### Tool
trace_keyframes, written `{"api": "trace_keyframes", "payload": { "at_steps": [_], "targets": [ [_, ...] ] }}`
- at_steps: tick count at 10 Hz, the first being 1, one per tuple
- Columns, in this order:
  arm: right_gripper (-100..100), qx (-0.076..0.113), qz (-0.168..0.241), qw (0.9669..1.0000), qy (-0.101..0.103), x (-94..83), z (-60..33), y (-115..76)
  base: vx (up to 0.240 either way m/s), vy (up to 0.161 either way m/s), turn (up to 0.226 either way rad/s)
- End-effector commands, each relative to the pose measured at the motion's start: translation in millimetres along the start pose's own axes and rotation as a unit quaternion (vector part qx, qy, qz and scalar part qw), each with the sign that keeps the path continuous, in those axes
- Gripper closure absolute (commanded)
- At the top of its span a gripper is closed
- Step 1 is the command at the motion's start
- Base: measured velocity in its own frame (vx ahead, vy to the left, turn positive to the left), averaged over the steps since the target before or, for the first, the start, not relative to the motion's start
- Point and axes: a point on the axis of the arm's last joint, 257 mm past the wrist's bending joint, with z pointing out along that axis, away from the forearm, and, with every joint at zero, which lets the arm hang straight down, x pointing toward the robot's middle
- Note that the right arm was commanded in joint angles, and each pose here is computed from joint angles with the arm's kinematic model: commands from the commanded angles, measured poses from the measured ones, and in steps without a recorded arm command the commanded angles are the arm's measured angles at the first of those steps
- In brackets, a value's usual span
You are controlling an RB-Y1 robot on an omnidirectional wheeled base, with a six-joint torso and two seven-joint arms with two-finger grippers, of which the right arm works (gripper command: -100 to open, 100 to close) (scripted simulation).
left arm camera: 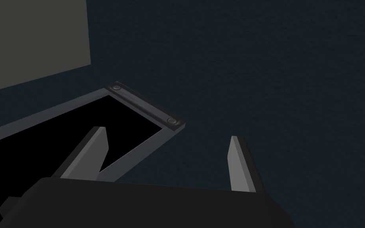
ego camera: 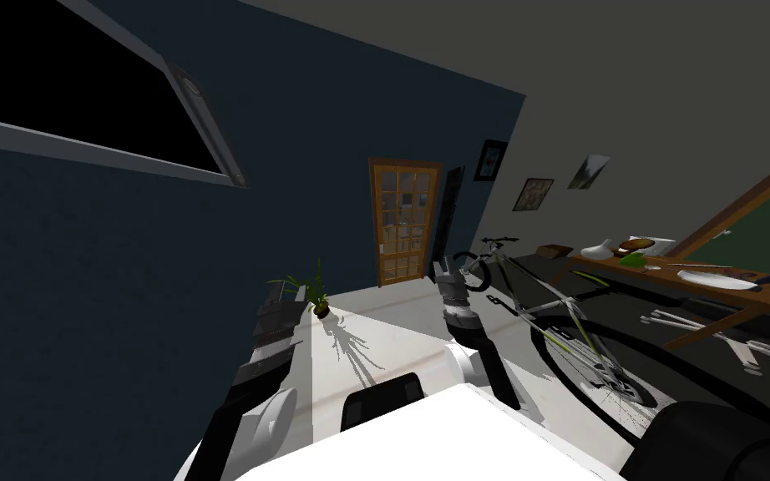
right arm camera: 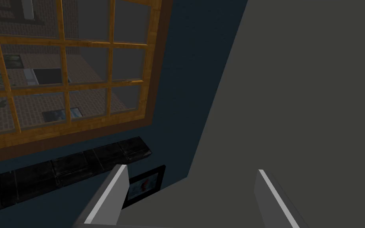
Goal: Pull the door open
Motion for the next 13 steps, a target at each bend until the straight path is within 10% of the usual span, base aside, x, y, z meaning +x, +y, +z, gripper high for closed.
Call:
{"api": "trace_keyframes", "payload": {
  "at_steps": [1, 13],
  "targets": [
    [-100, 0.006, -0.014, 0.9999, 0.006, 2.5, -2.5, -7.5, 0.106, 0.040, -0.001],
    [-100, 0.055, -0.144, 0.9864, 0.057, 20.8, -31.5, -76.4, 0.162, 0.040, -0.005]
  ]
}}
